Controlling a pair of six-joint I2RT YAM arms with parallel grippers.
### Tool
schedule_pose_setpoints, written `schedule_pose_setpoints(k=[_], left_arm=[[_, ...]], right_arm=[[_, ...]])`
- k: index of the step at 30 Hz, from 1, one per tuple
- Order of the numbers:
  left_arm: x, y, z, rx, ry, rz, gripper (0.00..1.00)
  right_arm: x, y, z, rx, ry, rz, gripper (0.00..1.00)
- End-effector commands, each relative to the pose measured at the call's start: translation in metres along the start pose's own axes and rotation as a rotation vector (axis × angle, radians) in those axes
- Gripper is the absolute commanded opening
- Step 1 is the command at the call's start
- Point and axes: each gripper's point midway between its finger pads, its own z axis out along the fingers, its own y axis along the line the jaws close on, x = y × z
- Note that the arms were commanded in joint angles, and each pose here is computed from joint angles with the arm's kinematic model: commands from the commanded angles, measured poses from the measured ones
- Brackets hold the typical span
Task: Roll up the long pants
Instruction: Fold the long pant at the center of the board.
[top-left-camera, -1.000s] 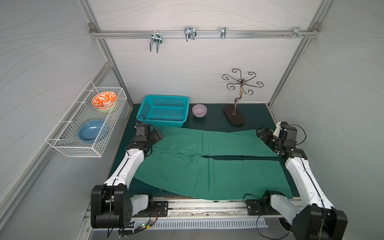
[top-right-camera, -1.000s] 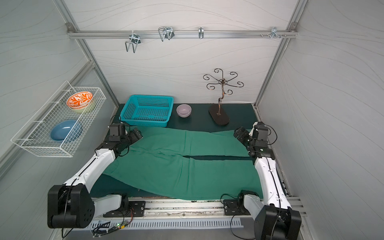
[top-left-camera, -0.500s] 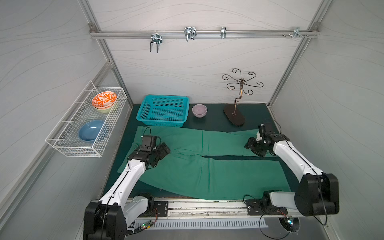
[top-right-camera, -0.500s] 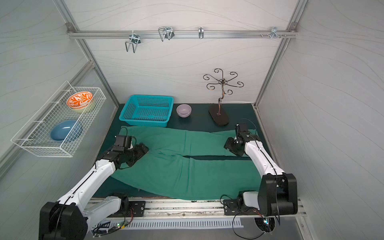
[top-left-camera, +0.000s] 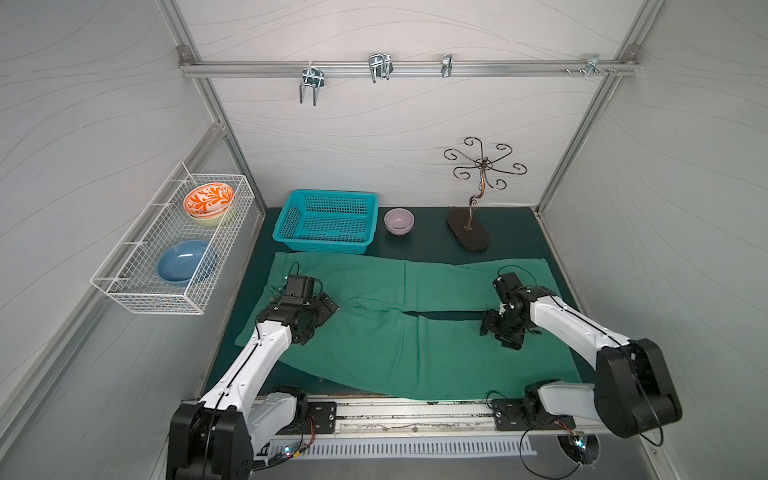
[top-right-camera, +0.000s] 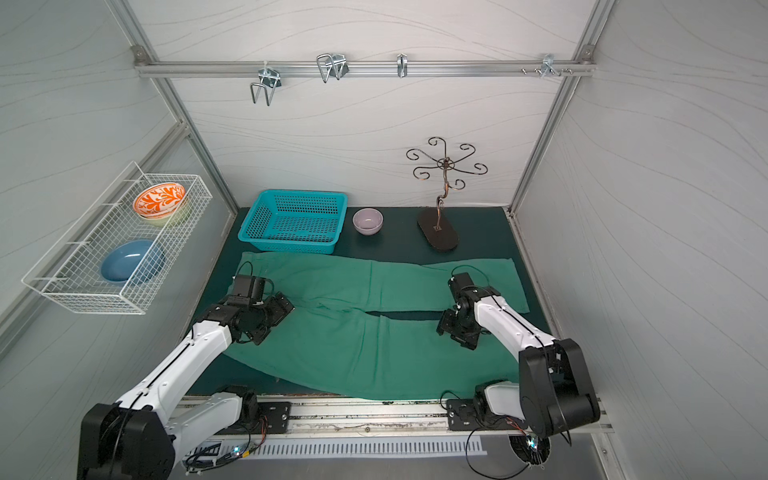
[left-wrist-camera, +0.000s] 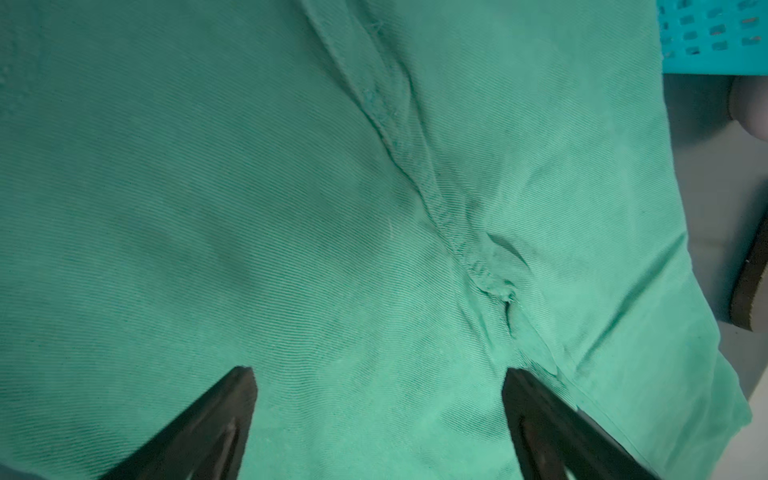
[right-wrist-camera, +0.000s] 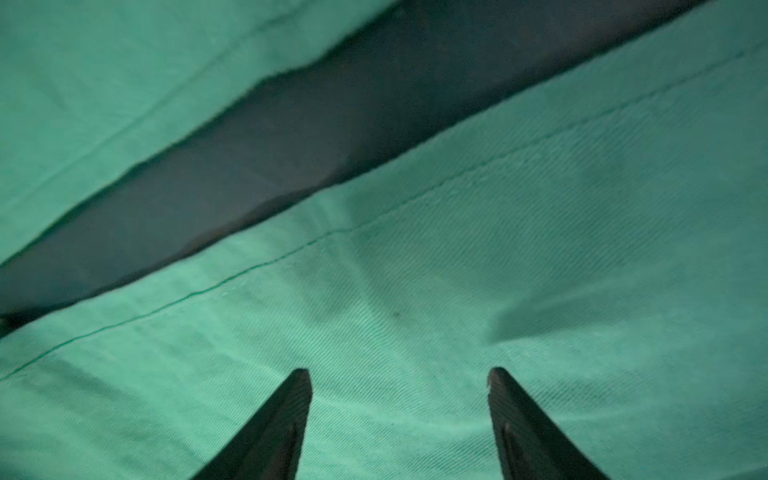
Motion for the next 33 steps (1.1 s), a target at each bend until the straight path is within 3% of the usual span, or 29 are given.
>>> schedule_pose_setpoints(k=[1,11,21,27,33], left_arm=[[-0.011,0.009,-0.005,-0.071,-0.055,-0.020,0.99],[-0.030,0.030,-0.017,-0.208,-0.136,-0.032,1.00],[-0.037,0.068,-0.025,-0.358,-0.159,-0.117,0.90],[-0.034,0.068,-0.024,-0.353,-0.141,-0.120,0.85],[-0.031,0.067,-0.023,-0.348,-0.134,-0.118,0.84]], right_arm=[[-0.013,-0.008,0.009,0.003,-0.039,0.090,0.71],[-0.061,-0.033,0.019,0.007,-0.103,0.230,0.66],[-0.106,-0.018,0.001,-0.036,-0.178,0.164,0.65],[-0.083,-0.010,-0.014,-0.038,-0.159,0.078,0.63],[-0.041,-0.016,-0.027,0.098,-0.172,-0.015,0.71]])
